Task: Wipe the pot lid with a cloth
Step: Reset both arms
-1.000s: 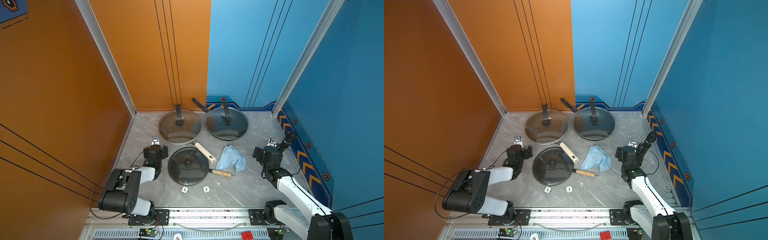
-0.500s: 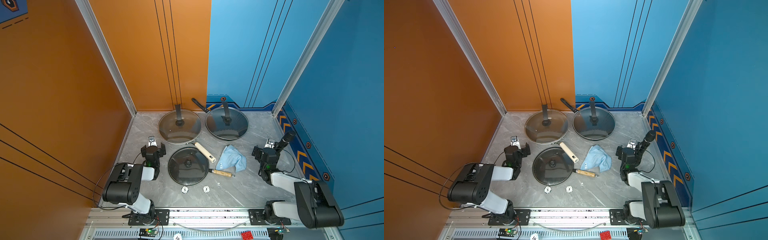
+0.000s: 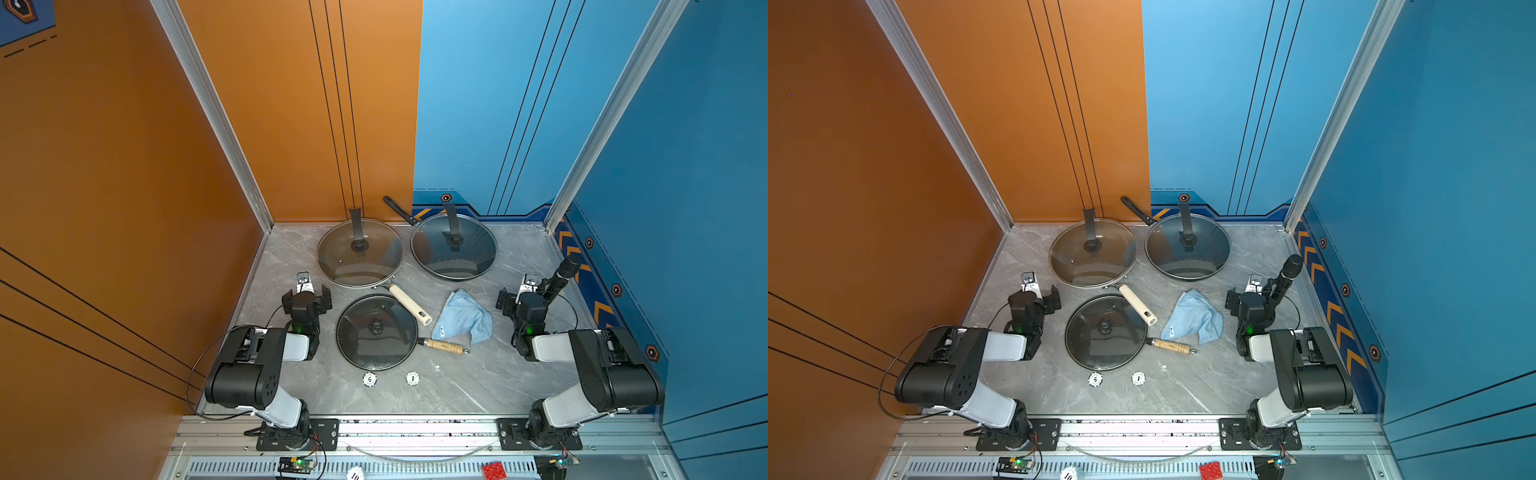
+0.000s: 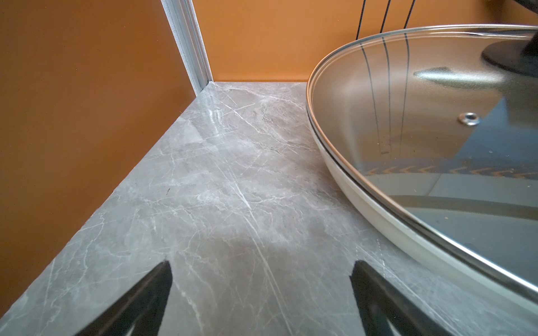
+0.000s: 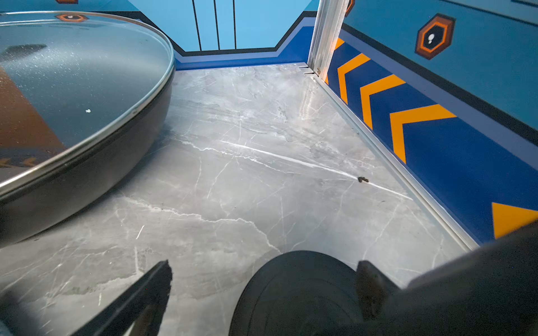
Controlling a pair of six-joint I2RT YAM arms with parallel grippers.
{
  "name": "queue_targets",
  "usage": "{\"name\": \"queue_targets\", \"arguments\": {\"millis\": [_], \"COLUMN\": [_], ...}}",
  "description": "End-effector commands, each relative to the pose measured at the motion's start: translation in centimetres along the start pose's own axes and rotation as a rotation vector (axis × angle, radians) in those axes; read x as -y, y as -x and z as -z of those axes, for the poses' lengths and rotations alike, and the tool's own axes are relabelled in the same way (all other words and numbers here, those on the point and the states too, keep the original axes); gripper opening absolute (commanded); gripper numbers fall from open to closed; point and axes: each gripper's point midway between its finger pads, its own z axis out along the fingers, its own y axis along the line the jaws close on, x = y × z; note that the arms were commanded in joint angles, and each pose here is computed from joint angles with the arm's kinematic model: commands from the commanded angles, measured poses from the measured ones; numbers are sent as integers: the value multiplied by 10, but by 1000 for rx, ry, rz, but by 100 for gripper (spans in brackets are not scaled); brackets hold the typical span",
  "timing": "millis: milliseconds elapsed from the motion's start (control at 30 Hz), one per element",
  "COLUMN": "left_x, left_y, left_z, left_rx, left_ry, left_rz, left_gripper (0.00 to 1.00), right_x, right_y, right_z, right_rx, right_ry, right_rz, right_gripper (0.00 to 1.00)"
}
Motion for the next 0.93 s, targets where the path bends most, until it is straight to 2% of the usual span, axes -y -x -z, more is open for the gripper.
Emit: {"name": "queue_targets", "arguments": {"millis": [0,900], "left_x": [2,2], "left_y": [2,2], "left_z": [0,0], "left_rx": [13,13], "left_ry": [2,0], "left_rz": [-1,-1], "left_gripper": [98,98], "right_x": [-4,-4], "right_y": [17,17], "right_z": [-1,-2], "right_rx": [53,49], "right_ry": [17,21], "right_rz": [-11,-11], "right_gripper": [100,100]}}
